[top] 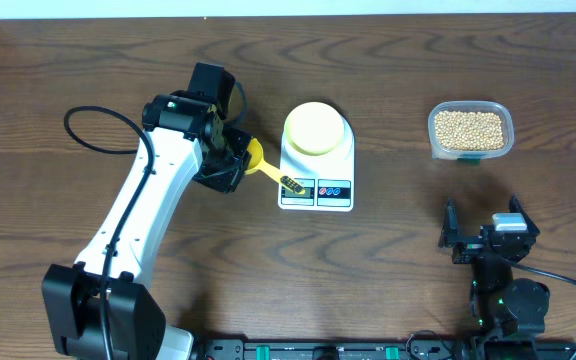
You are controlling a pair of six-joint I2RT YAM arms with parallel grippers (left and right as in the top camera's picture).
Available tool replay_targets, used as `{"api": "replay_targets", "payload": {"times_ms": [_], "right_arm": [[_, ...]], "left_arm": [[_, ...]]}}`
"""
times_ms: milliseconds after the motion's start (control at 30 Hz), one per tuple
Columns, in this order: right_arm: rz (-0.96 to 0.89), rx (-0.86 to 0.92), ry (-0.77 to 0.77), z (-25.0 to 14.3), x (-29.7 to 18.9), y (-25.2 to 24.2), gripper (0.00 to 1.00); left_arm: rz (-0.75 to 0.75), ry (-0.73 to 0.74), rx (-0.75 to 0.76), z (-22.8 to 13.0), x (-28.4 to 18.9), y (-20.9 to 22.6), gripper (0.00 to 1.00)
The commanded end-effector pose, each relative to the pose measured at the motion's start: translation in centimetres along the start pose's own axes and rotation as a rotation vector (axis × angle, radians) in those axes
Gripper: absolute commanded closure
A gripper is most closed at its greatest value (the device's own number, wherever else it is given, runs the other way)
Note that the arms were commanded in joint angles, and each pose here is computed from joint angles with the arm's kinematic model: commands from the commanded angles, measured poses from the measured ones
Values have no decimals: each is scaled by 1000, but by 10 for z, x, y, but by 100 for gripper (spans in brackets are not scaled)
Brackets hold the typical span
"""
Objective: Scoop item into bowl and weigh 50g on scale
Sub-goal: 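Extend the scoop handle over the scale beside the yellow bowl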
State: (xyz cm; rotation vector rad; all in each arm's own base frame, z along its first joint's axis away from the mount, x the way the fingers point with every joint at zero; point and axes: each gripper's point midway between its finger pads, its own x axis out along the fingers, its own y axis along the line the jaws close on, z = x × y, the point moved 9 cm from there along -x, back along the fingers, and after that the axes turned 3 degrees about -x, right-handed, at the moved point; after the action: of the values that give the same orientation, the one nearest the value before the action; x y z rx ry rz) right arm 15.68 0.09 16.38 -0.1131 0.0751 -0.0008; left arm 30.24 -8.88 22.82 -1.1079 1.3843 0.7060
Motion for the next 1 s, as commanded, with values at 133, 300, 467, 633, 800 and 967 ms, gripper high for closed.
{"api": "replay_targets", "payload": {"times_ms": [133, 300, 467, 633, 800, 967], "right_arm": [[-12, -9, 2, -1, 0, -1, 1], [-12, -9, 2, -1, 0, -1, 1], [2, -10, 9, -2, 0, 1, 1], [2, -10, 12, -2, 1, 1, 1], [2, -10, 12, -2, 1, 1, 1], [2, -10, 13, -2, 1, 1, 1]], "left_arm": [[-20, -20, 1, -1, -7, 0, 92], [-20, -20, 1, -1, -7, 0, 92], [-19, -20, 1, -1, -7, 0, 92], [-19, -20, 1, -1, -7, 0, 92], [-19, -20, 1, -1, -7, 0, 92], [-19, -20, 1, -1, -7, 0, 92]]}}
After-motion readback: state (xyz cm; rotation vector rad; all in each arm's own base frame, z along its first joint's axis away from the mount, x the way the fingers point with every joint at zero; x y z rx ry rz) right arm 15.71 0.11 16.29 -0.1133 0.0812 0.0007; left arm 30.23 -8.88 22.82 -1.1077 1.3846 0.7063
